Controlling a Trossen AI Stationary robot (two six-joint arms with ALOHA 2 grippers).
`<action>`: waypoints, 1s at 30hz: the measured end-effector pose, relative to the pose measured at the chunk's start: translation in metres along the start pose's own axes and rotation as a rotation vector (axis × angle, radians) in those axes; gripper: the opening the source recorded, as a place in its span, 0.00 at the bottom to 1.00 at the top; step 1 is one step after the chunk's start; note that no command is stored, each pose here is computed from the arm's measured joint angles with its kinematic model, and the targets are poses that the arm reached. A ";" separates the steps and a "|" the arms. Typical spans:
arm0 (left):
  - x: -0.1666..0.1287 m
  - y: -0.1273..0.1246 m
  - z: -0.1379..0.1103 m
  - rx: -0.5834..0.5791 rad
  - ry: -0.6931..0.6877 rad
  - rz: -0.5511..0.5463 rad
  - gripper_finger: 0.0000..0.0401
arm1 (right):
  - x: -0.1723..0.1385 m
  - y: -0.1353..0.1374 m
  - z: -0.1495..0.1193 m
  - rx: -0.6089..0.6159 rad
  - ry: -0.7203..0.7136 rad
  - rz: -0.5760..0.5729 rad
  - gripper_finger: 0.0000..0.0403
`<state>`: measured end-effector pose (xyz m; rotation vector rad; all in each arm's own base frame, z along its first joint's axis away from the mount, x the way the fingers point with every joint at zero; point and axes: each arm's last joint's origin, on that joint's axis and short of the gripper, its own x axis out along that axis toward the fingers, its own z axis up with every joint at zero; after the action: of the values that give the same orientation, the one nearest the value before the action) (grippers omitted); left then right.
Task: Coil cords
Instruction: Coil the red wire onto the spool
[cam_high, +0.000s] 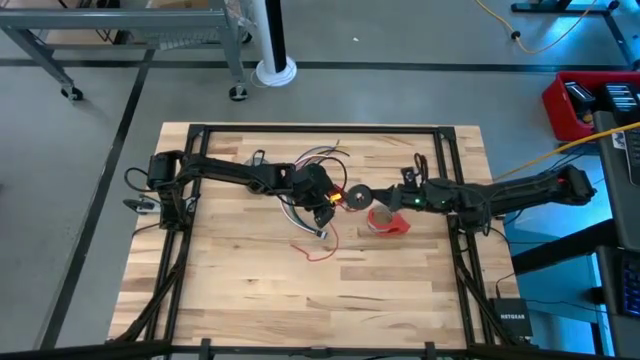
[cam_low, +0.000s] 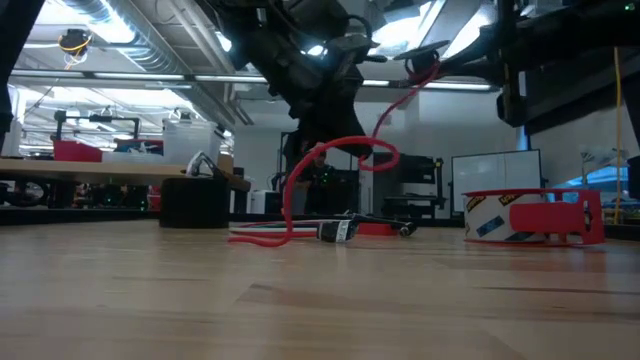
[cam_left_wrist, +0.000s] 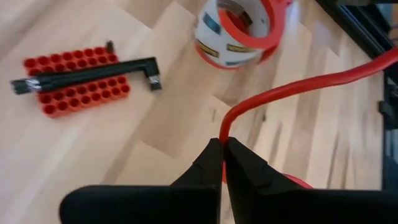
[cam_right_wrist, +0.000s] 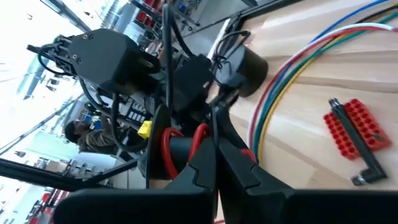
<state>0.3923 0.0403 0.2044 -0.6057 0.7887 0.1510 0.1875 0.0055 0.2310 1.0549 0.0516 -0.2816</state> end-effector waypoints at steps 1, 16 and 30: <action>0.000 0.000 0.000 0.000 -0.007 0.012 0.00 | -0.002 0.000 0.000 -0.001 0.006 -0.005 0.01; -0.003 0.014 0.010 -0.081 -0.025 -0.005 0.00 | -0.006 -0.016 -0.011 0.010 0.215 -0.129 0.01; -0.009 0.033 0.015 -0.326 0.098 -0.122 0.00 | 0.010 -0.034 -0.030 0.096 0.392 -0.261 0.01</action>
<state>0.3836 0.0767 0.2042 -0.9736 0.8254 0.1396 0.1913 0.0134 0.1852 1.1882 0.5351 -0.3112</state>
